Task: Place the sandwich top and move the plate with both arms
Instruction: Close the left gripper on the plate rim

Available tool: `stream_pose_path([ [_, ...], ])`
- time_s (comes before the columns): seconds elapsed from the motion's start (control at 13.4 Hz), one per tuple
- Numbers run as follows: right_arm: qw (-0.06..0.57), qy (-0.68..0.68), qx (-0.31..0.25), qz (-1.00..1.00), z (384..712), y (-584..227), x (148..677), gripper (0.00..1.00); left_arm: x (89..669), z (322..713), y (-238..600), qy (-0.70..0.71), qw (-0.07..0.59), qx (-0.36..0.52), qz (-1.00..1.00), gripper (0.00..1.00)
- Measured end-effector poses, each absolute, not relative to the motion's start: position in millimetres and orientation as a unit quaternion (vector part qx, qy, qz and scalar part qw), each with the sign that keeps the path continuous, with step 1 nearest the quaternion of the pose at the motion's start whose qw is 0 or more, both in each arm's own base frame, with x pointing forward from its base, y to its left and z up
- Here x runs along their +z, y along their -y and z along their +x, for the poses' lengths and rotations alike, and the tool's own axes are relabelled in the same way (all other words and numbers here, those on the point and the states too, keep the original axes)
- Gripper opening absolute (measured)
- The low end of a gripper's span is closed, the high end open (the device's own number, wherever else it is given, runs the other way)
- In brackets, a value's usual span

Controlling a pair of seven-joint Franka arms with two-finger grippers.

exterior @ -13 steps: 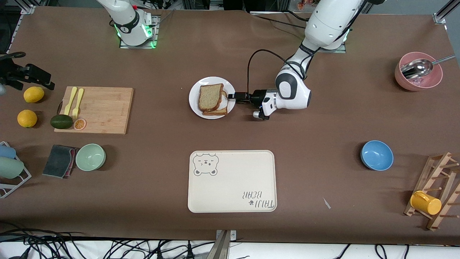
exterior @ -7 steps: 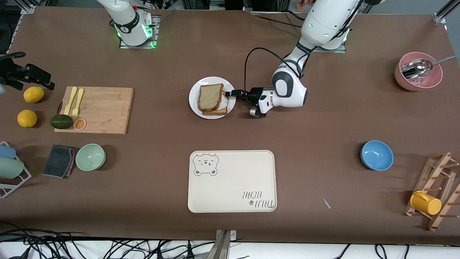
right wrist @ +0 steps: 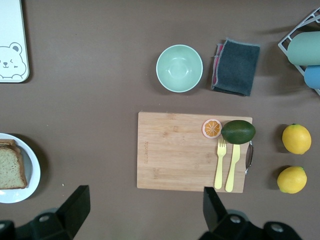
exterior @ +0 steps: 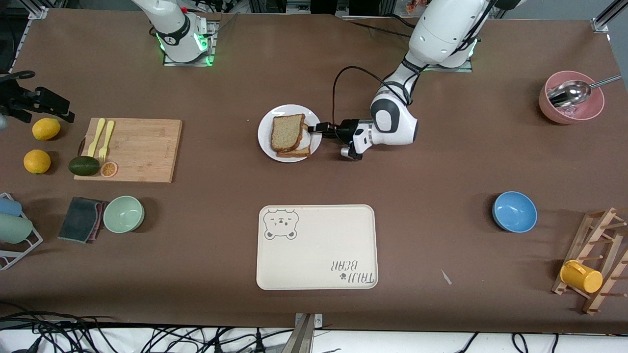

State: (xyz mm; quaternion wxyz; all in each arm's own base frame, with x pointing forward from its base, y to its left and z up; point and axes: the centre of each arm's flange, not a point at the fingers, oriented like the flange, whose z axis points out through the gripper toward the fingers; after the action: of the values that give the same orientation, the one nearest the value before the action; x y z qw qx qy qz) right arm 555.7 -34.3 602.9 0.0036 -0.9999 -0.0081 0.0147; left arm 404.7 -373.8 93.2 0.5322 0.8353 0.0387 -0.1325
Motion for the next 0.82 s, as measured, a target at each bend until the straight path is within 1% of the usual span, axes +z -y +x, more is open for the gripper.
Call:
stream_pose_path([
  [0.07, 0.004, 0.008, 0.015, -1.000, 555.7, 34.3, 603.0, 1.00, 92.0, 404.3, 373.6, -0.037, 0.532, -0.132, 0.836, 0.39],
  [0.15, 0.004, 0.008, 0.015, -1.000, 555.7, 34.3, 602.9, 1.00, 92.1, 404.4, 373.7, -0.036, 0.532, -0.131, 0.836, 0.39],
  [0.22, 0.004, 0.008, 0.015, -1.000, 555.7, 34.3, 602.9, 1.00, 92.3, 404.7, 373.8, -0.035, 0.533, -0.130, 0.836, 0.35],
  [0.3, 0.004, 0.008, 0.015, -1.000, 555.7, 34.3, 602.9, 1.00, 92.4, 404.8, 373.8, -0.034, 0.533, -0.129, 0.836, 0.35],
  [0.37, 0.004, 0.008, 0.015, -1.000, 555.7, 34.3, 602.9, 1.00, 92.6, 405.3, 374.0, -0.033, 0.533, -0.128, 0.836, 0.29],
  [0.45, 0.004, 0.008, 0.015, -1.000, 555.7, 34.3, 602.9, 1.00, 92.8, 405.8, 373.9, -0.033, 0.533, -0.127, 0.836, 0.28],
  [0.52, 0.004, 0.008, 0.015, -1.000, 555.7, 34.3, 602.9, 1.00, 93.0, 406.4, 373.8, -0.032, 0.533, -0.126, 0.836, 0.24],
  [0.6, 0.004, 0.008, 0.015, -1.000, 555.7, 34.3, 602.9, 1.00, 93.2, 407.0, 373.7, -0.032, 0.533, -0.125, 0.836, 0.24],
  [0.74, 0.004, 0.008, 0.015, -1.000, 555.7, 34.3, 602.9, 1.00, 93.4, 407.5, 373.7, -0.032, 0.533, -0.124, 0.837, 0.13],
  [0.82, 0.004, 0.008, 0.015, -1.000, 555.7, 34.3, 602.9, 1.00, 93.5, 407.8, 373.9, -0.030, 0.533, -0.123, 0.837, 0.13],
])
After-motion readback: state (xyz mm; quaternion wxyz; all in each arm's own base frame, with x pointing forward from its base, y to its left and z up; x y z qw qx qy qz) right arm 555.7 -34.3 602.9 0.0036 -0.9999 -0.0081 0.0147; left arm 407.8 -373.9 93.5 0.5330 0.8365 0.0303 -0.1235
